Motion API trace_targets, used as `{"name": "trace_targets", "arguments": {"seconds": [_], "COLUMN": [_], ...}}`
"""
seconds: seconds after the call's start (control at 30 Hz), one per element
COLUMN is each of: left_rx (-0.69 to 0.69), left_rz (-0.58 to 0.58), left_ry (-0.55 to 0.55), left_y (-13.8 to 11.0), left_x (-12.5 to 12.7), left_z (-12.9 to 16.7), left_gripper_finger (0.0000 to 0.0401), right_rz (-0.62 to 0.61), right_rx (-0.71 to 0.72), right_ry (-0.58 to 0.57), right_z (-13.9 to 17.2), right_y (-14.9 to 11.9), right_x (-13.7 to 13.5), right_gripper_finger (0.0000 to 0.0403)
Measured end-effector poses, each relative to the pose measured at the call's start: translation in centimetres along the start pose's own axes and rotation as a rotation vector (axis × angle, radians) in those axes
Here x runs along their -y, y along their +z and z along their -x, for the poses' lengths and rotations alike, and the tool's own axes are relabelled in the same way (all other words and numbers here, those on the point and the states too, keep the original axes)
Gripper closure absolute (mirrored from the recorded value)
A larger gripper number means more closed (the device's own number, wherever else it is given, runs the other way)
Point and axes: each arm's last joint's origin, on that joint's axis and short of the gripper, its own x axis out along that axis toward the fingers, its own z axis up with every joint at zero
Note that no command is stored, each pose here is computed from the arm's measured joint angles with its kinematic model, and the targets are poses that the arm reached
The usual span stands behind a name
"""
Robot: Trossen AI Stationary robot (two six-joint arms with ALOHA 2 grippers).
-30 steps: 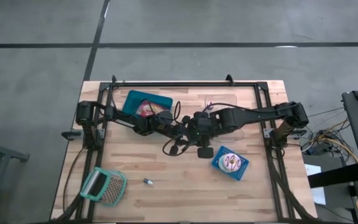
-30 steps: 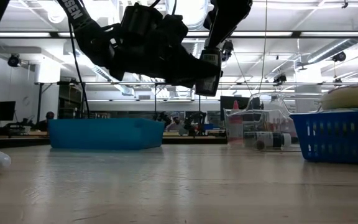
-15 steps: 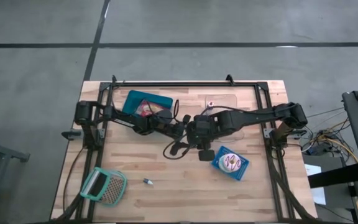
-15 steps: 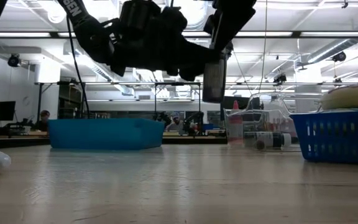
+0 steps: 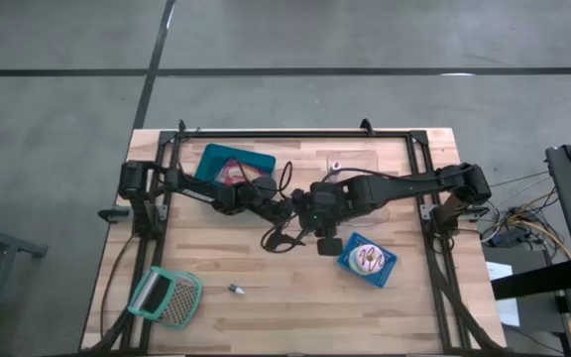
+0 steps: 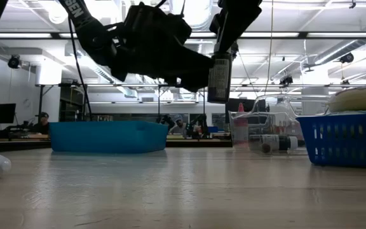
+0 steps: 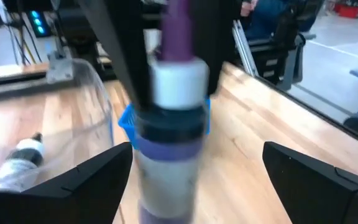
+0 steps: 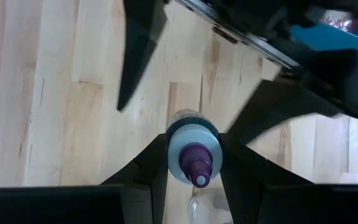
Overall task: Pick & Place Food Item
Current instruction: Put the large purple food coloring bottle into the transparent bin
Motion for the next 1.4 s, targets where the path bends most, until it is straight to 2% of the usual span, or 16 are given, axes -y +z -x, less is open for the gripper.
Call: {"name": "trace_targets", "arguments": {"seconds": [0.27, 0.63, 0.83, 1.13, 1.4], "left_rx": [-0.073, -0.105, -0.116, -0.072, -0.057], "left_rz": [0.012, 0.023, 0.037, 0.047, 0.062], "left_ry": [0.003, 0.015, 0.030, 0.061, 0.070], "left_y": [0.0, 0.2, -0.6, -1.8, -2.1], "left_x": [-0.2, 0.3, 0.7, 0.9, 0.9], "left_z": [0.9, 3.4, 4.7, 5.8, 6.1], "left_gripper_finger": [0.0034, 0.0034, 0.0034, 0.0034, 0.0034], "right_rz": [-0.011, -0.058, -0.109, -0.255, -0.367], "right_rx": [-0.087, -0.139, -0.125, -0.115, -0.152], "right_ry": [-0.038, -0.097, -0.147, -0.223, -0.222], "right_z": [0.1, 1.2, 3.0, 6.1, 5.2], "right_y": [-0.9, -1.8, -2.6, -5.4, -9.7], "right_x": [0.4, 2.7, 5.5, 11.4, 15.8], "right_gripper_finger": [0.0294, 0.0294, 0.0294, 0.0294, 0.0294]}}
